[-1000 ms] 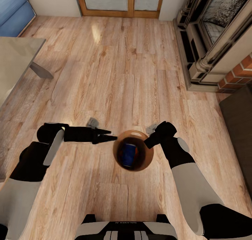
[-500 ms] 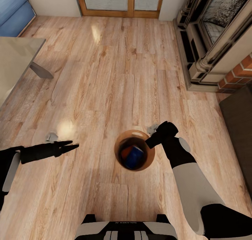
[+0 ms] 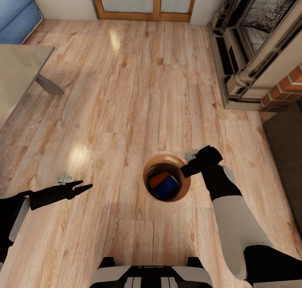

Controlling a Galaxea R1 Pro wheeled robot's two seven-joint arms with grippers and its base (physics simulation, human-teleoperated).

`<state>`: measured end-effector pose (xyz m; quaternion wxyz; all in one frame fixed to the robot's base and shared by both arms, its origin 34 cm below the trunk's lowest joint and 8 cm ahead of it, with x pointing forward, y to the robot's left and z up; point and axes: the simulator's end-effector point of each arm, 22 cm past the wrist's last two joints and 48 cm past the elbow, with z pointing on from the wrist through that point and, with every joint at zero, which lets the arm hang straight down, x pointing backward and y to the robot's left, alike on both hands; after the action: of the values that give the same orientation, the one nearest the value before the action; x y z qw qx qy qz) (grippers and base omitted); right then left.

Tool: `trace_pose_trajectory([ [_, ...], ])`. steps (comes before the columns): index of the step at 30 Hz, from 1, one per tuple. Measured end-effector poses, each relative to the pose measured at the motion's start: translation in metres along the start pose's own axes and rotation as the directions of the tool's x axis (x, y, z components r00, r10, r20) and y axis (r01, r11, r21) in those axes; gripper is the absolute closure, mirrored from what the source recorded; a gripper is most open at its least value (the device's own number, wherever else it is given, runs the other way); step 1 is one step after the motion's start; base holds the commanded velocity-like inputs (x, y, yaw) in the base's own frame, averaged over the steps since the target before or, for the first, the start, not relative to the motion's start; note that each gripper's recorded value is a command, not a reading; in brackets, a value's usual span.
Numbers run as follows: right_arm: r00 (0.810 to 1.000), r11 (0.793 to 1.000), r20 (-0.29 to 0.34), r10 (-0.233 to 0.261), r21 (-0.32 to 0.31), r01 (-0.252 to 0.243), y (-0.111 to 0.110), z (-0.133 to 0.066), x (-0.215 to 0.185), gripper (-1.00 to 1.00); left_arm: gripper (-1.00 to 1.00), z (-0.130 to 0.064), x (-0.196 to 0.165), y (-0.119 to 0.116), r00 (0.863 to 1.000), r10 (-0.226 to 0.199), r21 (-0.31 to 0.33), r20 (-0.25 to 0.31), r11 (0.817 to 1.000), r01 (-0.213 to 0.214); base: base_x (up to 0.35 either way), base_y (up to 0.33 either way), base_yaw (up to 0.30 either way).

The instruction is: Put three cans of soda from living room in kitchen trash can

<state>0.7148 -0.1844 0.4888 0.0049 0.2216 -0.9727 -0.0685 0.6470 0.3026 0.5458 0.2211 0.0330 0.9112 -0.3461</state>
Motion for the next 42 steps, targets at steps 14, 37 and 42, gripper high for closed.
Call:
trace_pose_trajectory([
  [14,0.951,0.951,-0.022,0.308,0.028,-0.307,-0.148,-0.029,0.091,1.0,-1.0,0.029,0.082,0.07,0.996,-0.088,-0.221,0.012,0.971,0.089,0.0,0.0,0.0],
  [37,0.878,0.92,-0.275,0.392,0.119,-0.374,-0.226,0.004,0.175,1.0,-1.0,0.064,0.16,0.119,1.0,-0.019,-0.381,0.002,0.924,0.018,0.0,0.0,0.0],
  [42,0.871,0.914,-0.278,0.405,0.116,-0.388,-0.228,0.013,0.18,1.0,-1.0,0.07,0.166,0.124,1.0,-0.018,-0.381,0.002,0.925,0.017,0.0,0.0,0.0],
])
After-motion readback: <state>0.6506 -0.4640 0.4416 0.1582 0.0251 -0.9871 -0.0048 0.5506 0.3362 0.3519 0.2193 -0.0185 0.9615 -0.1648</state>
